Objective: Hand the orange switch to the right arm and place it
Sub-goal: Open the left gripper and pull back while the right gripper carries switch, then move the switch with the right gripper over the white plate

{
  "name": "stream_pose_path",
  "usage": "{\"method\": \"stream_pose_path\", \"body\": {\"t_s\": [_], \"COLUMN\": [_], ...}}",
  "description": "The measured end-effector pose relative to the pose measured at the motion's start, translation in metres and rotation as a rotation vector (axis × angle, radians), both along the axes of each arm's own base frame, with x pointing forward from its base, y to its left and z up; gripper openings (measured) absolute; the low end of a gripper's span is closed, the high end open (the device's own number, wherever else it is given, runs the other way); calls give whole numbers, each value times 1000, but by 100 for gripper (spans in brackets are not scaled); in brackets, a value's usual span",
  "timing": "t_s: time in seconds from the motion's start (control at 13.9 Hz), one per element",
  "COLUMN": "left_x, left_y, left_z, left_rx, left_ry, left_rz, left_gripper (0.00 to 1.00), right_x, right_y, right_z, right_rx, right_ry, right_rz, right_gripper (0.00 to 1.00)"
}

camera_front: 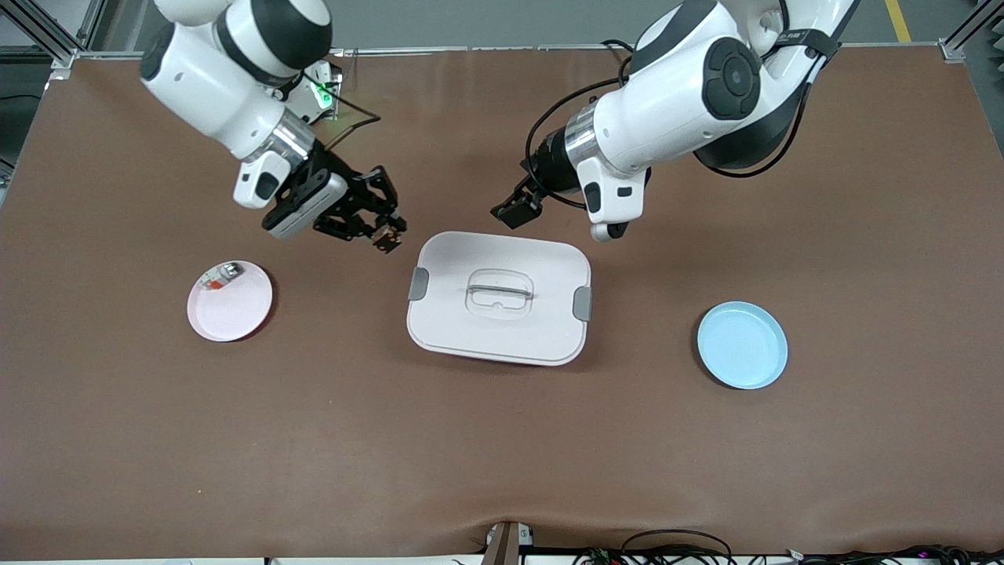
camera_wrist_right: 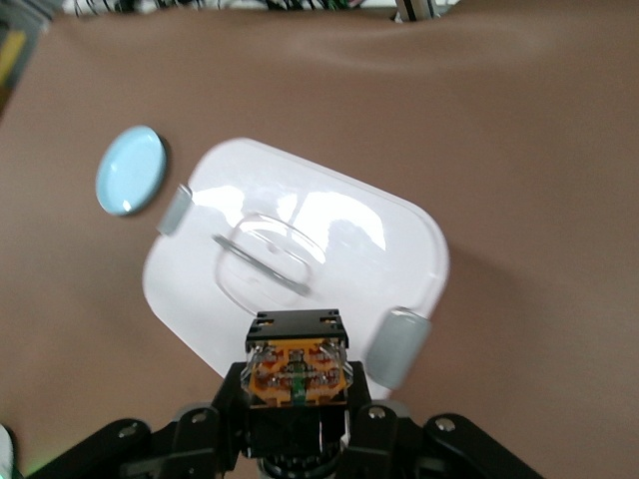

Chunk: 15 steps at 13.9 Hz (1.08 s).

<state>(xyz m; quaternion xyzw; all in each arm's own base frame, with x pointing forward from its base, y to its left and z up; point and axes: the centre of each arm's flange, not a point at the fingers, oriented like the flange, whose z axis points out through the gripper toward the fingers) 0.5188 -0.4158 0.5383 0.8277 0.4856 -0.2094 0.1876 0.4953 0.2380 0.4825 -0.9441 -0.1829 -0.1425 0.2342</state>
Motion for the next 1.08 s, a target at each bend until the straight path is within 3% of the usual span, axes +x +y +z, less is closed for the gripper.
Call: {"method": "stream_pose_path", "body": {"t_s": [0.36,0.58,0.86,1.08], "left_x": [29,42,56,63], "left_y": [64,106,169,209], "left_z": [-24,-28,-28,-32], "left_rx": [83,135,141,137], "left_ry": [-5,-11,-9,-40], "left_rz": [-83,-126,-208,-314], "left_gripper": [100,100,100,100], "right_x": [23,27,30,34], "right_y": [-92,-128,-149,-158], "right_z": [21,20,15,5], "right_rx": [-207,-330,-474,-534], "right_ry": [47,35,1,-2], "right_rz": [242,361,521,620], "right_gripper": [42,42,42,42]}}
